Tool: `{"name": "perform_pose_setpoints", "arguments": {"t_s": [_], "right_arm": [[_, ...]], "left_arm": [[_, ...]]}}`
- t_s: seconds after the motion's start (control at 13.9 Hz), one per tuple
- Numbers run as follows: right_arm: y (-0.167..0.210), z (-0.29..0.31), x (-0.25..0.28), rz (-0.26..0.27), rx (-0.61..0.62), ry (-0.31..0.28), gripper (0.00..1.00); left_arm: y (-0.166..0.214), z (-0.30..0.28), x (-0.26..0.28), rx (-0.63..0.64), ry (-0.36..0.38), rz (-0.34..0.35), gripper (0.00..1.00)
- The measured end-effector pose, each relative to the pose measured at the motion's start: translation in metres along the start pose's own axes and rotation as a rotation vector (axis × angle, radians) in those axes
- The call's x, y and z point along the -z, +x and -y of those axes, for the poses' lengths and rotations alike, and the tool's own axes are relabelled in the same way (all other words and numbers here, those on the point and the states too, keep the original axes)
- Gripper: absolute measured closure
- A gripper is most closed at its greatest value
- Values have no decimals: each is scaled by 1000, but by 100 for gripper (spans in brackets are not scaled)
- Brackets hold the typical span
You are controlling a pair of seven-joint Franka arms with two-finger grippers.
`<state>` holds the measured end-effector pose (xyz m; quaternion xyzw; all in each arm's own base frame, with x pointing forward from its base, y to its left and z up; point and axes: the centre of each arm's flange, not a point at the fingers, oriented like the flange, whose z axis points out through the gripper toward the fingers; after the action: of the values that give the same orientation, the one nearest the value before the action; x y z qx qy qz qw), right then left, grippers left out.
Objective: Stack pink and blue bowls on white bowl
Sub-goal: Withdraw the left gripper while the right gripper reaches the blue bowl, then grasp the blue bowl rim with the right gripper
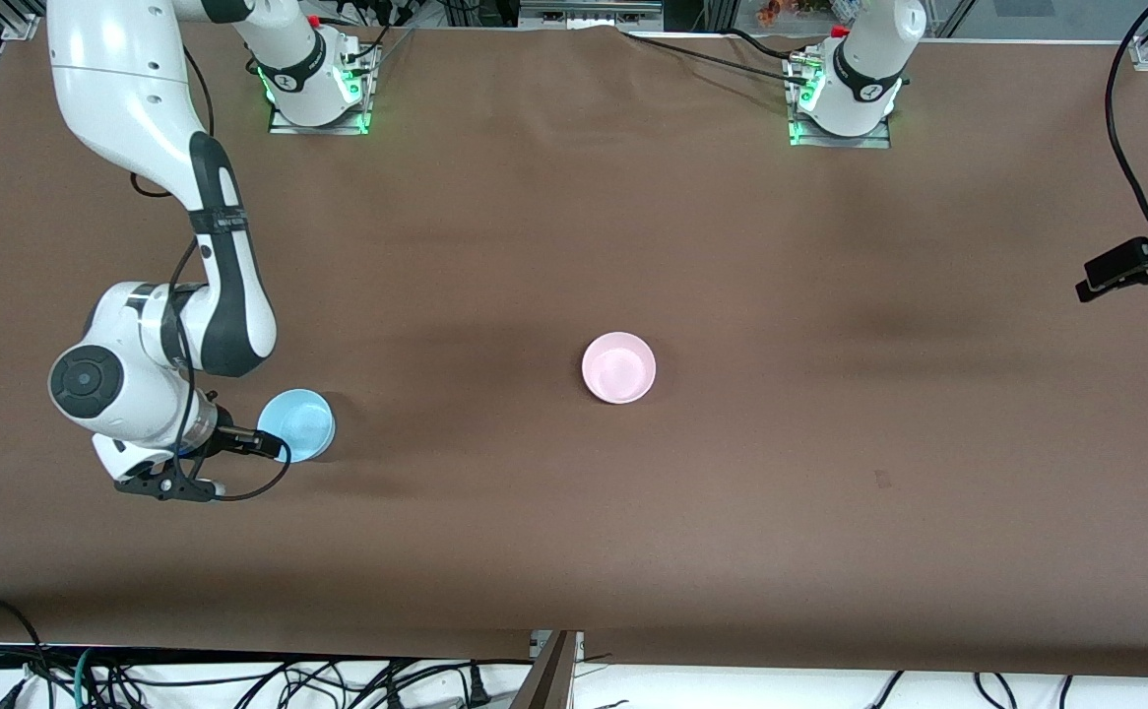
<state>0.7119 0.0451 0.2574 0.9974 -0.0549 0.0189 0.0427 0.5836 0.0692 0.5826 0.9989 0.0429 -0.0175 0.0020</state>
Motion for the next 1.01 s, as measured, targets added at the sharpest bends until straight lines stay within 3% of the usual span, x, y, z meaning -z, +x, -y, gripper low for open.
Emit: {"name": "perform_pose_setpoints", "arguments": {"t_s": [0.36, 1.01], "right_arm": [[-5, 3, -10, 17, 4, -5, 0], [-30, -7, -46, 100, 42, -19, 0]], "left_arm": [[3, -52, -10, -66, -6, 23, 0], [9, -49, -22, -58, -7, 43, 0]]}}
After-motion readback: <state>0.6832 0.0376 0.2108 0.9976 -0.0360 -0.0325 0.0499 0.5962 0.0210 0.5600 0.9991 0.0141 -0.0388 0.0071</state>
